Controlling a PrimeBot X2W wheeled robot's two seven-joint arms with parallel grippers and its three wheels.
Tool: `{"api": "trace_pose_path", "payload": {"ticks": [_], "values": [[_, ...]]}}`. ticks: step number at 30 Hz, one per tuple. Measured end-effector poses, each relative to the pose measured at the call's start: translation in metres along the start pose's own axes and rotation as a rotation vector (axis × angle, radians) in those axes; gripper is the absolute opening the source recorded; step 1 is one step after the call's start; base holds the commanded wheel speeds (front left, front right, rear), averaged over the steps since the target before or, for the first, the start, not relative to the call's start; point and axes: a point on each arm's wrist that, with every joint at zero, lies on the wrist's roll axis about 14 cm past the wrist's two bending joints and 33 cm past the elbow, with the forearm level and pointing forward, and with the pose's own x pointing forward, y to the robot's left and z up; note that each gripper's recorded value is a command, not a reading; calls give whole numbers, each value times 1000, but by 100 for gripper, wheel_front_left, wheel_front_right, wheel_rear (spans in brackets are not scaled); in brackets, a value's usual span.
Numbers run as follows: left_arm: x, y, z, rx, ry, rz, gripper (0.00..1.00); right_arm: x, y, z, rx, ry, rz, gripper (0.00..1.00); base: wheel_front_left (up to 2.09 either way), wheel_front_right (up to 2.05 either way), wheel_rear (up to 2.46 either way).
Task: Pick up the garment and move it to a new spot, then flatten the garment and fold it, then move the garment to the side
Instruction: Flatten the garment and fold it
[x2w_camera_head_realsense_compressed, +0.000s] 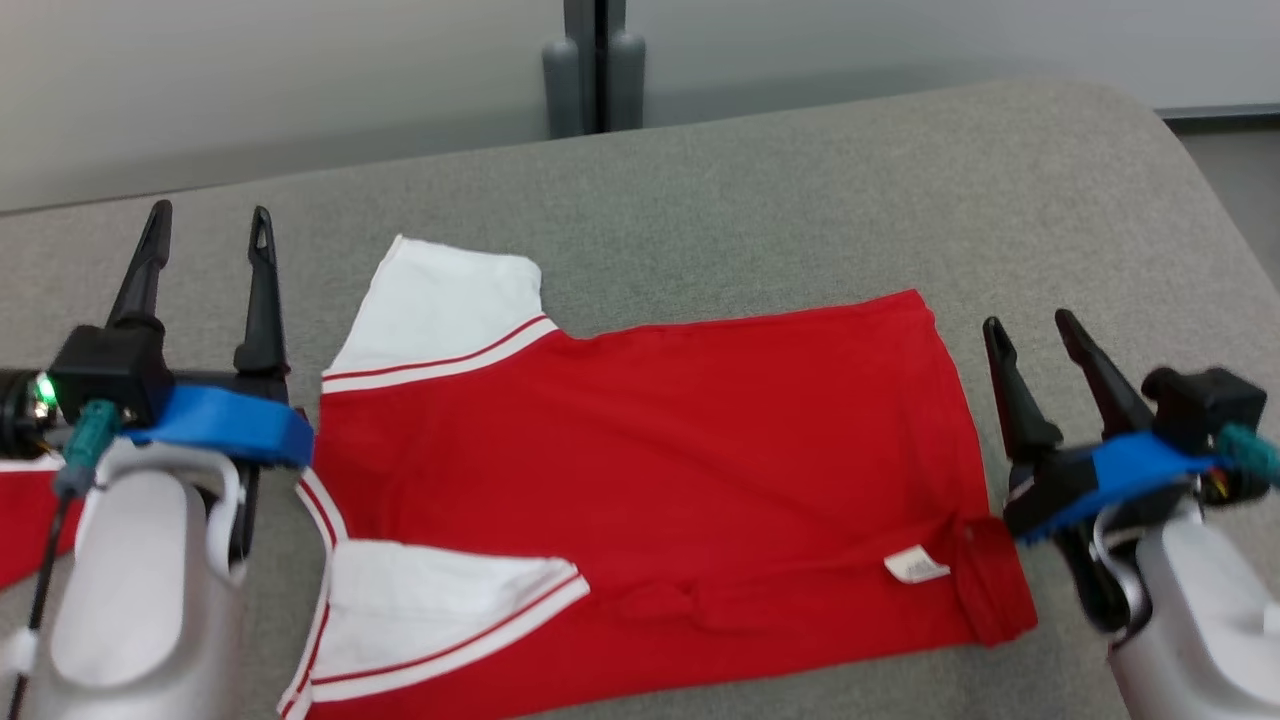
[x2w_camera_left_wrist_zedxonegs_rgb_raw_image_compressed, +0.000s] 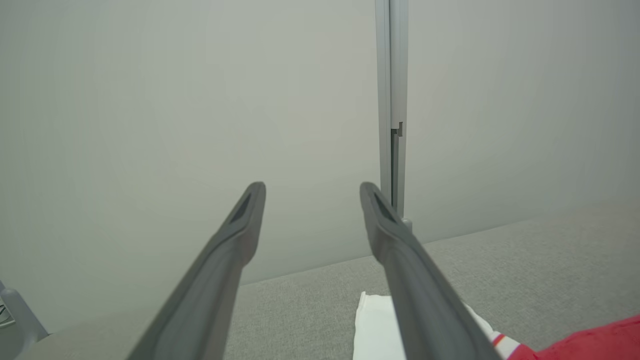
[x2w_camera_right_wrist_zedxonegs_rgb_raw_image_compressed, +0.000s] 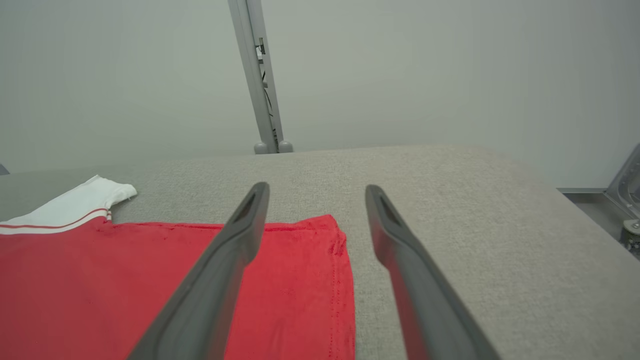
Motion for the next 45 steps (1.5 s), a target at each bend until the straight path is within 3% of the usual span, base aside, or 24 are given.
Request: {"api": "trace_pose_path", "payload": {"ticks": [6, 13, 27, 37, 38, 40, 45], "values": [[62, -14, -27, 7, 75, -84, 100, 33, -24, -13, -35, 95, -28, 100, 0, 0, 0], [107, -42, -79, 17, 253, -217, 100, 63, -29, -41, -63, 189, -8, 100, 0, 0, 0], [93, -54, -193, -51, 700, -279, 100, 83, -27, -68, -62, 245, 21, 100, 0, 0, 0], [89, -62, -203, -182, 812, -274, 100, 84, -31, -78, -60, 275, 21, 100, 0, 0, 0], [88, -62, -202, -194, 819, -274, 61, 85, -30, -77, -59, 275, 23, 100, 0, 0, 0], [87, -63, -200, -197, 824, -279, 0, 86, -29, -75, -61, 272, 27, 100, 0, 0, 0], [85, -64, -192, -190, 808, -291, 0, 87, -26, -74, -59, 278, 39, 100, 0, 0, 0]]}}
